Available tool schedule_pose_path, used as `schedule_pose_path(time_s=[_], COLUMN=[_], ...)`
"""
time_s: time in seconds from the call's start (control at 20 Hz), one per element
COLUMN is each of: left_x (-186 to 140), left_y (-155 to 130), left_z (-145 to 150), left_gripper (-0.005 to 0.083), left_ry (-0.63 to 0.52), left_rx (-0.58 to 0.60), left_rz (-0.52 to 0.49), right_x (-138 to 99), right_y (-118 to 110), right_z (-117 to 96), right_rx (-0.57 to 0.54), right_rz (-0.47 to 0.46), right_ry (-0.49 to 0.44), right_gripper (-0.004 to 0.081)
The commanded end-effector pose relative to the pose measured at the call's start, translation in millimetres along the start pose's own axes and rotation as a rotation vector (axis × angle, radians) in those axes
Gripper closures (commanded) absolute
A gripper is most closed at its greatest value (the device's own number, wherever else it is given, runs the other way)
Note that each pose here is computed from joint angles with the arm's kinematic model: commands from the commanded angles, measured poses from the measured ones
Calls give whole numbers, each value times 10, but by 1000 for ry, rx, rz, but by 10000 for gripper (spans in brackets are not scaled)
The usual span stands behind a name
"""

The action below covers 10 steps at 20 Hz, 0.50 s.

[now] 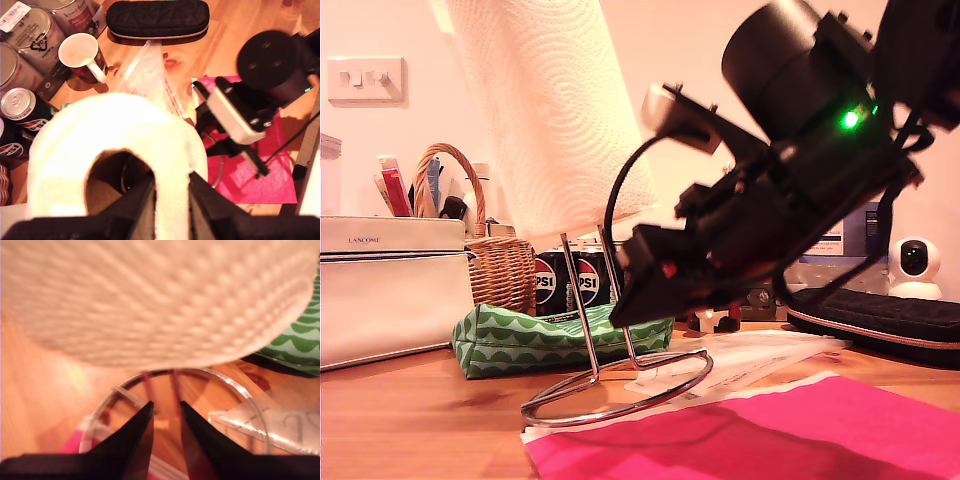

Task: Insert the paper towel roll into the metallic stand.

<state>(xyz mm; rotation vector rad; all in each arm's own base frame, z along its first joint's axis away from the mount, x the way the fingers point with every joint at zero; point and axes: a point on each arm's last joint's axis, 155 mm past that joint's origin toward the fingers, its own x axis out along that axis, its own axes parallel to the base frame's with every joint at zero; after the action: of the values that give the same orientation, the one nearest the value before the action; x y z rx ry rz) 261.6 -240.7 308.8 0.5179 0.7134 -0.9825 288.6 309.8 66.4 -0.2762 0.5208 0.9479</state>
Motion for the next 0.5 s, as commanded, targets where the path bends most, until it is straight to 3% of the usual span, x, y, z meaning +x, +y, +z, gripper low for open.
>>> schedule_pose_path(time_s=[0.0, 0.2, 0.45], left_x=[-50, -50, -50], left_y=[27, 27, 26], left_z=[132, 132, 136], left_gripper=[795, 795, 795], left_ry=[-47, -47, -49], left_rx=[18, 18, 19], left_rz=[17, 17, 17], right_x=[-84, -211, -340], right_y=[-46, -154, -131], right_z=[109, 58, 94], right_rx=[1, 22, 25], right_rz=[-9, -33, -33], right_ry=[-22, 15, 23], right_gripper=[623, 623, 607])
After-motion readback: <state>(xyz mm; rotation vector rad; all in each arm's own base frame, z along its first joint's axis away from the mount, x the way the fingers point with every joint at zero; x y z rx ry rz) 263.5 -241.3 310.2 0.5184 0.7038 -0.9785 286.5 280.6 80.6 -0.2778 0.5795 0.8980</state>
